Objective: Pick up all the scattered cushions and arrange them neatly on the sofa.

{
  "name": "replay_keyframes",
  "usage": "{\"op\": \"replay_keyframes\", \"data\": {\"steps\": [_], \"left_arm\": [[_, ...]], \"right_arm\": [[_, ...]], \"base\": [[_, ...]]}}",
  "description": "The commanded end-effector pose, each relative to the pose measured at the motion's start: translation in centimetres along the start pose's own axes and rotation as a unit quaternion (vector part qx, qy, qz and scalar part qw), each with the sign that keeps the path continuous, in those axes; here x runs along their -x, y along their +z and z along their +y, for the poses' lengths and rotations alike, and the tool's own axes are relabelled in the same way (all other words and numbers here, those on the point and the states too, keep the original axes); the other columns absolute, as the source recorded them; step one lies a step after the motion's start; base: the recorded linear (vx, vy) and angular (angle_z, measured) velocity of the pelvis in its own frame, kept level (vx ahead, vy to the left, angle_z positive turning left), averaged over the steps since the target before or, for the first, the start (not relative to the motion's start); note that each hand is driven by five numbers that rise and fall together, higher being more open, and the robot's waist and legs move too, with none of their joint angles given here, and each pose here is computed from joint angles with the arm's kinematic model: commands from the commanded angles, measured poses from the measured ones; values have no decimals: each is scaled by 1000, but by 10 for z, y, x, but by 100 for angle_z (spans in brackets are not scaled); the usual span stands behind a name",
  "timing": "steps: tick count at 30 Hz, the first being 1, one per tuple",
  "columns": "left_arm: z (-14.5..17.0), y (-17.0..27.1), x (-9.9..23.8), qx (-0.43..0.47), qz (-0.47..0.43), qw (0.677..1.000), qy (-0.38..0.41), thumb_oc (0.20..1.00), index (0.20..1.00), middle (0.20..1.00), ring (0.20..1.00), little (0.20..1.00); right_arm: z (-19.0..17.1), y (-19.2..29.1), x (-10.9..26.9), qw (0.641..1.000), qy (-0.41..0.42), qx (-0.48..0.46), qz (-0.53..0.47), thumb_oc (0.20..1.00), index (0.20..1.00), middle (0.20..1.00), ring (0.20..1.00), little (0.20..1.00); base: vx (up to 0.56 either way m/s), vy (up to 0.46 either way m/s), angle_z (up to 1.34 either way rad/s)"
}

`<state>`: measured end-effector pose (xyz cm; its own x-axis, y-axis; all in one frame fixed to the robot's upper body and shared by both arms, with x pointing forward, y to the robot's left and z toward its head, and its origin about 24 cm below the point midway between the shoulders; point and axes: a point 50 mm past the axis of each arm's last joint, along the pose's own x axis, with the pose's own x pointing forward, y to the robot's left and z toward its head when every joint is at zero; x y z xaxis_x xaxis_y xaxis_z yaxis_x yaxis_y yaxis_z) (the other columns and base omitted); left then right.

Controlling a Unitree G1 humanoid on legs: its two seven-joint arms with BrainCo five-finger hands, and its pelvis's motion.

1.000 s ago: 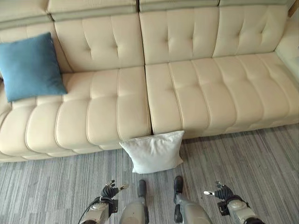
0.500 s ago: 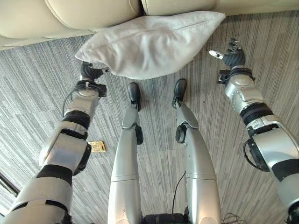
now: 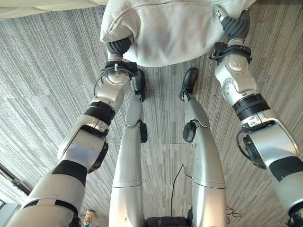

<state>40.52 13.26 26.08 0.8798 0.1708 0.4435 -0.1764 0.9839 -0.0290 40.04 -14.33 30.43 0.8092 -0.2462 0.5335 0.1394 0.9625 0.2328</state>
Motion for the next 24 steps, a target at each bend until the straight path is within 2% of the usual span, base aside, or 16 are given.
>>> {"op": "replay_keyframes", "data": {"steps": [1, 2, 4, 5, 10, 13, 16, 18, 19, 24], "left_arm": [[-81, 11, 44, 134, -47, 979, -144, 200, 200, 200, 200, 200], [-84, 10, 50, 165, -43, 974, -148, 200, 200, 200, 200, 200], [-85, 13, 54, 187, -46, 970, -149, 200, 200, 200, 200, 200], [-83, 15, 63, 226, -53, 961, -148, 200, 200, 200, 200, 200], [-61, 15, 80, 243, -86, 956, -137, 200, 200, 200, 200, 200], [-45, 10, 89, 231, -99, 960, -127, 200, 200, 200, 200, 200], [-18, -20, 115, 208, -70, 970, -106, 200, 200, 200, 200, 200], [-10, -26, 122, 205, -62, 972, -93, 200, 200, 200, 200, 200], [-2, -43, 137, 197, -30, 976, -84, 200, 200, 200, 200, 200], [26, -76, 167, 193, 42, 979, -44, 200, 200, 200, 200, 200]], "right_arm": [[57, -21, 47, 988, 133, -77, -9, 200, 200, 200, 200, 200], [59, -22, 54, 982, 138, -128, -2, 200, 200, 200, 200, 200], [59, -21, 58, 977, 144, -156, -2, 200, 200, 200, 200, 200], [59, -22, 72, 964, 155, -215, -2, 200, 200, 200, 200, 200], [46, -24, 102, 950, 188, -248, -17, 200, 200, 200, 200, 200], [32, -32, 118, 953, 193, -233, -11, 200, 200, 200, 200, 200], [2, -55, 156, 964, 205, -169, 30, 200, 200, 200, 200, 200], [-6, -59, 164, 967, 201, -154, 39, 200, 200, 200, 200, 200], [-21, -69, 177, 971, 192, -124, 64, 200, 200, 200, 200, 200], [-53, -84, 198, 978, 164, -70, 111, 200, 200, 200, 200, 200]], "base": [[4, 58, -8], [3, 42, -9], [-46, 27, -9], [-87, 38, -4], [-19, 1, -1], [2, -24, -3], [89, -52, -4], [109, -47, -10], [156, -54, -5], [165, -86, -3]]}}
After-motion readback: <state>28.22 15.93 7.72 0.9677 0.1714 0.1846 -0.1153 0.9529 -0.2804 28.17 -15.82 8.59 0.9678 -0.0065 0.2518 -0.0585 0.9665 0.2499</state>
